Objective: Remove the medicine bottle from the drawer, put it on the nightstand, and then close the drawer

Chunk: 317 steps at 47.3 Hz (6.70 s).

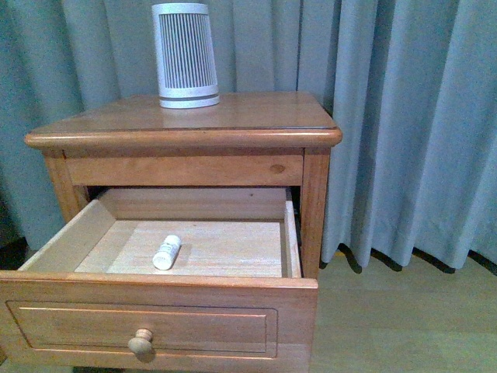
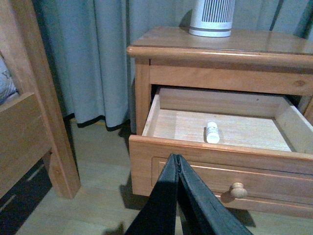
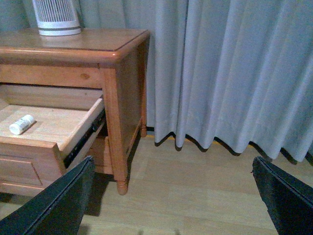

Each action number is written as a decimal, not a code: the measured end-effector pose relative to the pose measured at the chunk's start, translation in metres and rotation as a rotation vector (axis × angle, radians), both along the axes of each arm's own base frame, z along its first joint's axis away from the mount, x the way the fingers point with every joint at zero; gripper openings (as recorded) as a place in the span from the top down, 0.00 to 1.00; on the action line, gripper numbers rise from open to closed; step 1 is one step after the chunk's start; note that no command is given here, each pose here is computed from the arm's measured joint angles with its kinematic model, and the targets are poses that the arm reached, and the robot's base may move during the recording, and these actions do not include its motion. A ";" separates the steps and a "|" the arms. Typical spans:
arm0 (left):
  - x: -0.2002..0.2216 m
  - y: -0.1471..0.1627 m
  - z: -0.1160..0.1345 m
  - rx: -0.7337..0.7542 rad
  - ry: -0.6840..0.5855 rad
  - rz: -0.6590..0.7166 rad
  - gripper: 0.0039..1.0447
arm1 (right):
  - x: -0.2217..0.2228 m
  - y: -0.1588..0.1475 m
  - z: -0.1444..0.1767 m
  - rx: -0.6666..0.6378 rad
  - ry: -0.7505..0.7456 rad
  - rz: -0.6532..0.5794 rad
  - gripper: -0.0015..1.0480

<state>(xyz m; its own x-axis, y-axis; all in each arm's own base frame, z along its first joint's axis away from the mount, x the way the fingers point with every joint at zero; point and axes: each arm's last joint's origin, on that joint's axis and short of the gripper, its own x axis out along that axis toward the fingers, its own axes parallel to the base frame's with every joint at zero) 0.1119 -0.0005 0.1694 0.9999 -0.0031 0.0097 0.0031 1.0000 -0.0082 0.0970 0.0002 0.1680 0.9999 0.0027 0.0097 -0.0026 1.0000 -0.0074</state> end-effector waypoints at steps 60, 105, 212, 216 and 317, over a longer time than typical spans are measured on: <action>-0.014 0.000 -0.003 0.003 0.005 -0.002 0.05 | 0.000 0.000 0.000 0.000 0.000 -0.004 0.07; -0.015 0.000 -0.003 0.003 0.005 0.001 0.06 | 0.300 0.060 0.016 0.108 0.618 -0.072 0.07; -0.015 0.000 -0.003 0.004 0.005 0.001 0.06 | 0.313 0.104 0.070 0.223 0.520 -0.102 0.71; -0.015 0.000 -0.003 0.004 0.005 0.001 0.06 | 0.306 0.096 0.111 0.205 0.389 -0.102 0.71; -0.015 0.000 -0.003 0.003 0.005 0.001 0.06 | 0.124 0.048 -0.024 0.215 0.343 -0.257 0.07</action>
<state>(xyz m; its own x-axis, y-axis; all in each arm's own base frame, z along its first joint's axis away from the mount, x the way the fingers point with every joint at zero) 0.0974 -0.0004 0.1662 1.0000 -0.0023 0.0048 0.0023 1.0000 -0.0048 0.2206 0.0478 0.1445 0.9135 -0.2114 -0.3475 0.2792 0.9472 0.1577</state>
